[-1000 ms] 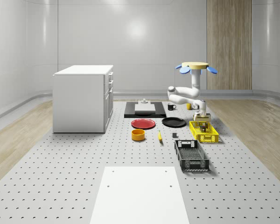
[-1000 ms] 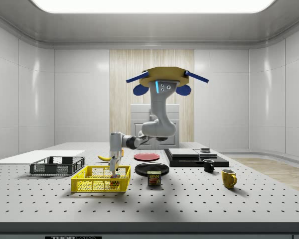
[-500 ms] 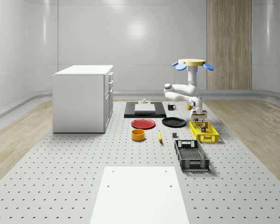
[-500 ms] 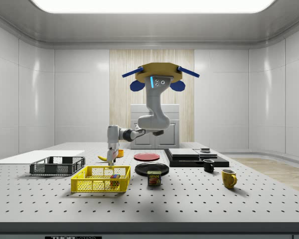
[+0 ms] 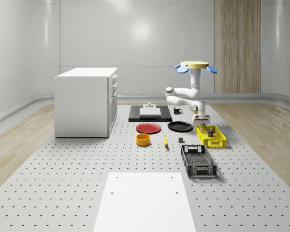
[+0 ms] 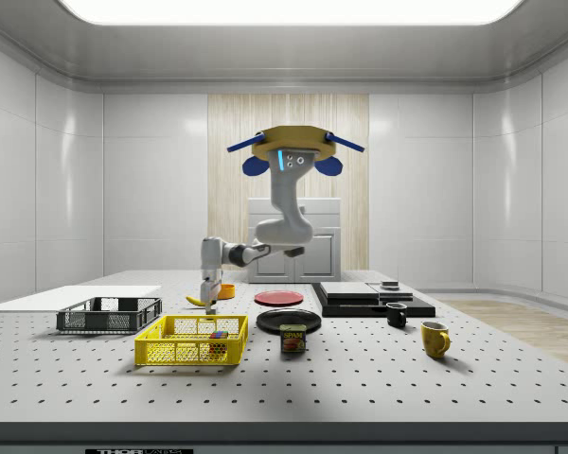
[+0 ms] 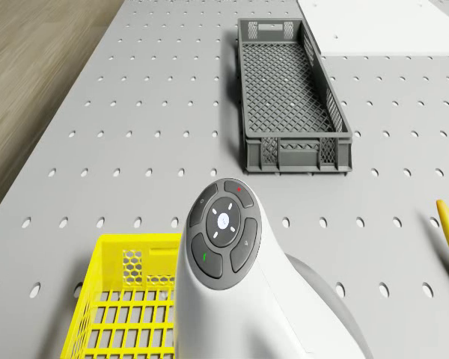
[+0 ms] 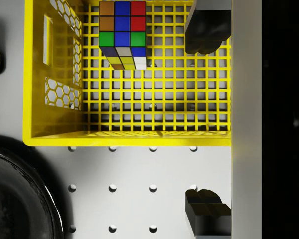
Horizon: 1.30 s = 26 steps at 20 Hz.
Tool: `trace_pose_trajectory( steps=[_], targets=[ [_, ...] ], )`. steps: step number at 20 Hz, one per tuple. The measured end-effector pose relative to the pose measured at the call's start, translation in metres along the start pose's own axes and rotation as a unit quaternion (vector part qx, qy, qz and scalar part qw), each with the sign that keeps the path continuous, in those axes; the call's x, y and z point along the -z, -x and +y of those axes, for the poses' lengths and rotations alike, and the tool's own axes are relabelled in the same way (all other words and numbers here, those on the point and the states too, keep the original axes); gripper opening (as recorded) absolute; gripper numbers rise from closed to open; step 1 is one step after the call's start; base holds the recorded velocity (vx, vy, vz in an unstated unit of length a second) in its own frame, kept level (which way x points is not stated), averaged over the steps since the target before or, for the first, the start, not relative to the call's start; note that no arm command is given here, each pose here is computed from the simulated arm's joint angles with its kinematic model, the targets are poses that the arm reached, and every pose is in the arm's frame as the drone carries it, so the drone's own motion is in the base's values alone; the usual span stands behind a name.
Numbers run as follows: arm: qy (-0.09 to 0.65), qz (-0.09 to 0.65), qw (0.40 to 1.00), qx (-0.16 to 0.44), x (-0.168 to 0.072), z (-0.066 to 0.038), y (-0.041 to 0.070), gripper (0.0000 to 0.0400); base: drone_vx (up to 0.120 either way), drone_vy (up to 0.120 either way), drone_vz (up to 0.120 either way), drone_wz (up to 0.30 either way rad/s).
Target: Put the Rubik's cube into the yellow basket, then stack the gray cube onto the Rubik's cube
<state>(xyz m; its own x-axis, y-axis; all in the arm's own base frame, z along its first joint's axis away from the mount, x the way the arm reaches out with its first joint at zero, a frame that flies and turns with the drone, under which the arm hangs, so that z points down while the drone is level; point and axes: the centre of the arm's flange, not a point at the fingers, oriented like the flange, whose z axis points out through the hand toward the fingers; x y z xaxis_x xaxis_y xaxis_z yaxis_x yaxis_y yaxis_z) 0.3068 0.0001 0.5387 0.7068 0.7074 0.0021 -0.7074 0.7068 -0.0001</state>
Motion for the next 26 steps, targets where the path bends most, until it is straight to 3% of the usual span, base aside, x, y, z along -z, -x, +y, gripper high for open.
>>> trace_pose_trajectory(
  steps=[5, 16, 26],
  targets=[
    [0.000, 0.000, 1.000, 0.000, 0.0000, 0.0000, 0.0000, 0.0400, 0.120, -0.120, 0.000, 0.000],
    [0.000, 0.000, 1.000, 0.000, 0.0000, 0.0000, 0.0000, 0.0400, 0.022, -0.120, 0.000, 0.000],
    [0.000, 0.000, 1.000, 0.000, 0.0000, 0.0000, 0.0000, 0.0400, 0.000, -0.120, -0.092, 0.000]
  ],
)
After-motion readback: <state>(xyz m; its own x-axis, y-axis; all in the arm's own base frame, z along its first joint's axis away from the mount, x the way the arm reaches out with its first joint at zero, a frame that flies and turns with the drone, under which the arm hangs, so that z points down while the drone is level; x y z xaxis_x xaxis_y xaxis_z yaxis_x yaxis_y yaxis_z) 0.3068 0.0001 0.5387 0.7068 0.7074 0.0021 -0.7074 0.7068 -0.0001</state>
